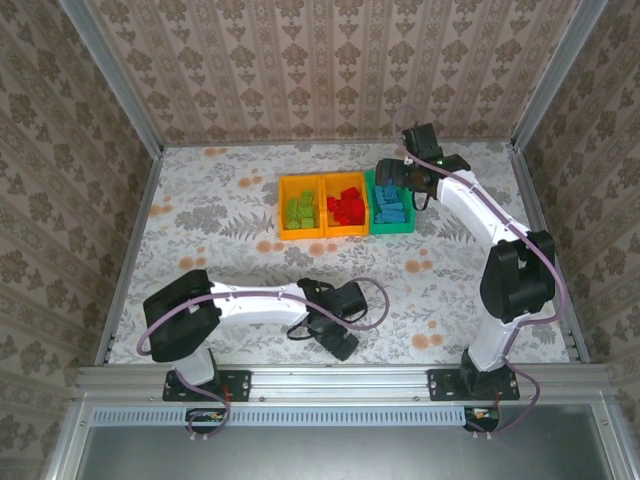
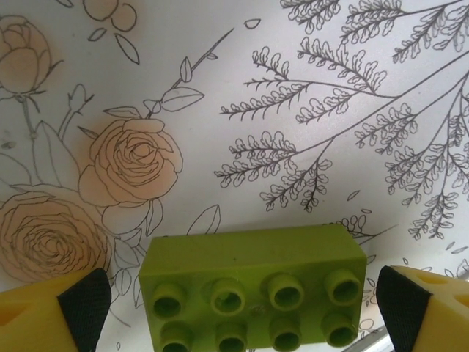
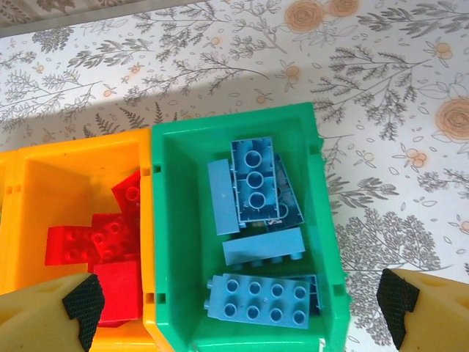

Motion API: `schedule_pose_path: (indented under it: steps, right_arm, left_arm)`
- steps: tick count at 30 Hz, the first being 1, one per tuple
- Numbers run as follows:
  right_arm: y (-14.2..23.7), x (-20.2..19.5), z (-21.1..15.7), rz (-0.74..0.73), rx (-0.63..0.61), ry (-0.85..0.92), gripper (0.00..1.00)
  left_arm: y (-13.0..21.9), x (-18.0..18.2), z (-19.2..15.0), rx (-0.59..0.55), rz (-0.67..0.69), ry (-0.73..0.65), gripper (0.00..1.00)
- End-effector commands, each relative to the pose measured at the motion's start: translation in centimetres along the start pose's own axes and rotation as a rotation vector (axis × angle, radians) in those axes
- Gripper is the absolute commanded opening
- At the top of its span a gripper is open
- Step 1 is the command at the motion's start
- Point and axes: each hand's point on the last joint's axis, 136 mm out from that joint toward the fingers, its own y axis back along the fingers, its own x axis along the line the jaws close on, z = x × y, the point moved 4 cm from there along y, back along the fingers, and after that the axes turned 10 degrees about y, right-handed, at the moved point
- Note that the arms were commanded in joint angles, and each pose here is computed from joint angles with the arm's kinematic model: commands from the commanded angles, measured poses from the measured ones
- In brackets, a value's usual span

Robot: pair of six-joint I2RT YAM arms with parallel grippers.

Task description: Sort the legos into containers by color

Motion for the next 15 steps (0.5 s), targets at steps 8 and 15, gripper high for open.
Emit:
schedule_pose_path:
  steps: [8,15]
  right_arm:
    - [2.4,-2.7,0.3,-0.027,-0.065,-0.056,1.0]
    - [2.5,-4.0,-0.3,-0.048,-0.06,-0.084,1.0]
  left_arm:
    - [-0.8,0.1,-0.1,0.047,0.056,-0.038,0.85]
    - [-1.6,0.5,0.1,0.078,0.118,-0.058,0.64]
